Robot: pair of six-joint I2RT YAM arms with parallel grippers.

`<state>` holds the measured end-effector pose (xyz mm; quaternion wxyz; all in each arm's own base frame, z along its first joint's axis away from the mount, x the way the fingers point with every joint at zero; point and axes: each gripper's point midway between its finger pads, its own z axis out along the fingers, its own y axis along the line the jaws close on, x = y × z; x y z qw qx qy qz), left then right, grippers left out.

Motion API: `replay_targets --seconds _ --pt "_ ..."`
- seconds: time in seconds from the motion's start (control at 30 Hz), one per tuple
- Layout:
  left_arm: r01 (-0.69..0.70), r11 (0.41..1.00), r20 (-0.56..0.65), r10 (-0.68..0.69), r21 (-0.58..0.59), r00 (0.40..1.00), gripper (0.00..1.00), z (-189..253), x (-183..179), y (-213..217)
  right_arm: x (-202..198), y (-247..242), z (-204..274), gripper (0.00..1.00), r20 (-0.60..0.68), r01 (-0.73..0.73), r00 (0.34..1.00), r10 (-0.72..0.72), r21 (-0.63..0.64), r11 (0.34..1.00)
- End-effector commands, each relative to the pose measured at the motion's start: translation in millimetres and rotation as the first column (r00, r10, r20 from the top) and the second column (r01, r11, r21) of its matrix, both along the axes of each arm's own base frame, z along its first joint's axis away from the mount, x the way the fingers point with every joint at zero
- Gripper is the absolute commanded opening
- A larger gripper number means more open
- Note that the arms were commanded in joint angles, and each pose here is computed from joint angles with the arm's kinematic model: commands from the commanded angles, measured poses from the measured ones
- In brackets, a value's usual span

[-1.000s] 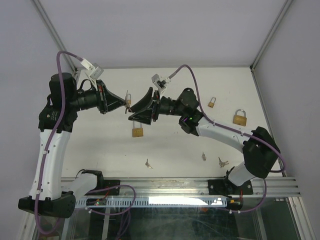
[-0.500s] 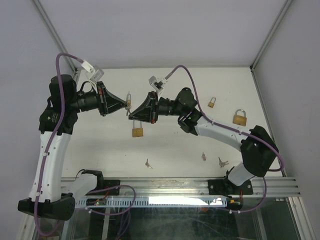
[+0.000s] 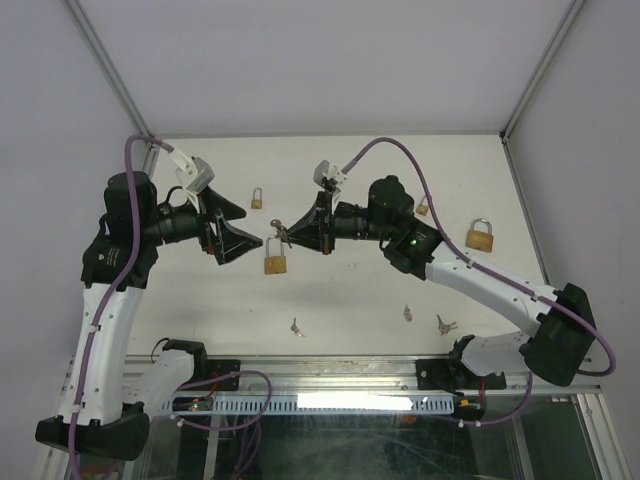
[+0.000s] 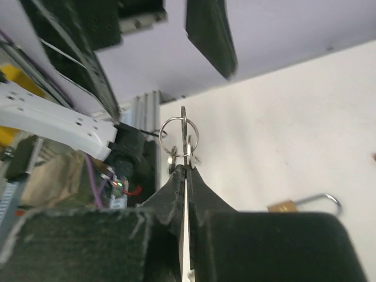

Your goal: Unlock with the key

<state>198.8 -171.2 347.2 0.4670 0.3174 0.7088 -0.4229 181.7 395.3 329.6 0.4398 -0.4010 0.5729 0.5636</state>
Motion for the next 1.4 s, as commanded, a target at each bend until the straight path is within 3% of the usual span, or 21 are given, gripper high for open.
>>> replay_targets --seconds 0.0,0.1,0.2,0.27,0.33,0.4,0.47,0.53,0.63,0.7,0.77,0.83,0.97,1.03,1.1,1.13,1.23,1.27,1.33,1.37 --pt "-0.001 0.994 0.3 -0.032 0.112 0.954 0.99 27 -4 9 15 -29 -22 0.0 0.138 0.149 0.983 -0.122 -0.201 0.968" --pt "0.021 0.973 0.333 -0.098 0.228 0.938 0.99 6 -5 16 25 -46 -43 0.0 0.298 0.281 0.939 -0.17 -0.384 0.879" --pt "0.049 0.942 0.306 -0.157 0.333 0.939 0.93 -33 -6 24 37 -62 -67 0.0 0.428 0.414 0.887 -0.172 -0.573 0.708" --pt "0.1 0.931 0.314 -0.217 0.352 0.924 0.92 -48 -16 23 43 -69 -84 0.0 0.499 0.48 0.857 -0.129 -0.681 0.552" --pt "0.153 0.923 0.372 -0.289 0.352 0.882 0.92 -54 -28 18 51 -80 -101 0.0 0.533 0.525 0.842 -0.078 -0.779 0.344" --pt "0.156 0.924 0.443 -0.309 0.348 0.842 0.92 -50 -36 16 52 -82 -111 0.0 0.513 0.51 0.856 -0.063 -0.82 0.259" --pt "0.137 0.932 0.475 -0.293 0.336 0.83 0.9 -48 -35 15 46 -77 -116 0.0 0.477 0.474 0.877 -0.064 -0.832 0.289" --pt "0.126 0.938 0.464 -0.273 0.322 0.843 0.85 -48 -32 15 39 -68 -113 0.0 0.405 0.419 0.907 -0.119 -0.828 0.373" --pt "0.103 0.944 0.429 -0.237 0.314 0.872 0.73 -56 -26 17 33 -51 -94 0.0 0.059 0.225 0.954 -0.293 -0.789 0.572" --pt "0.058 0.948 0.44 -0.199 0.312 0.876 0.71 -56 -17 19 45 -61 -85 0.0 -0.198 0.169 0.872 -0.448 -0.737 0.655" --pt "0.041 0.949 0.488 -0.196 0.311 0.851 0.69 -51 -12 19 39 -60 -79 0.0 -0.427 0.104 0.771 -0.473 -0.648 0.754" --pt "0.044 0.955 0.562 -0.21 0.294 0.8 0.6 -37 -6 14 38 -64 -79 0.0 -0.597 0.086 0.65 -0.47 -0.557 0.826" --pt "0.111 0.954 0.597 -0.263 0.279 0.758 0.61 -25 9 -5 57 -122 -103 0.0 -0.673 0.135 0.369 -0.641 -0.644 0.753" --pt "0.146 0.951 0.571 -0.282 0.272 0.771 0.7 -25 19 -19 96 -164 -98 0.0 -0.745 0.281 0.214 -0.632 -0.573 0.77" --pt "0.183 0.954 0.495 -0.28 0.236 0.822 0.76 -26 30 -36 125 -197 -88 0.0 -0.833 0.424 0.063 -0.549 -0.476 0.77" --pt "0.199 0.956 0.467 -0.28 0.216 0.839 0.79 -23 33 -43 129 -195 -83 0.0 -0.858 0.44 0.058 -0.511 -0.437 0.784" --pt "0.219 0.961 0.426 -0.271 0.169 0.863 0.84 -12 34 -52 104 -147 -75 0.0 -0.874 0.274 0.142 -0.464 -0.416 0.867" --pt "0.224 0.959 0.44 -0.278 0.171 0.854 0.85 -10 31 -52 106 -151 -78 0.0 -0.864 0.265 0.143 -0.482 -0.436 0.86" --pt "0.226 0.957 0.474 -0.288 0.184 0.832 0.86 -10 25 -50 124 -182 -87 0.0 -0.871 0.339 0.057 -0.488 -0.442 0.83" --pt "0.221 0.957 0.483 -0.287 0.191 0.827 0.86 -12 23 -49 127 -182 -83 0.0 -0.894 0.361 0.049 -0.446 -0.4 0.842"
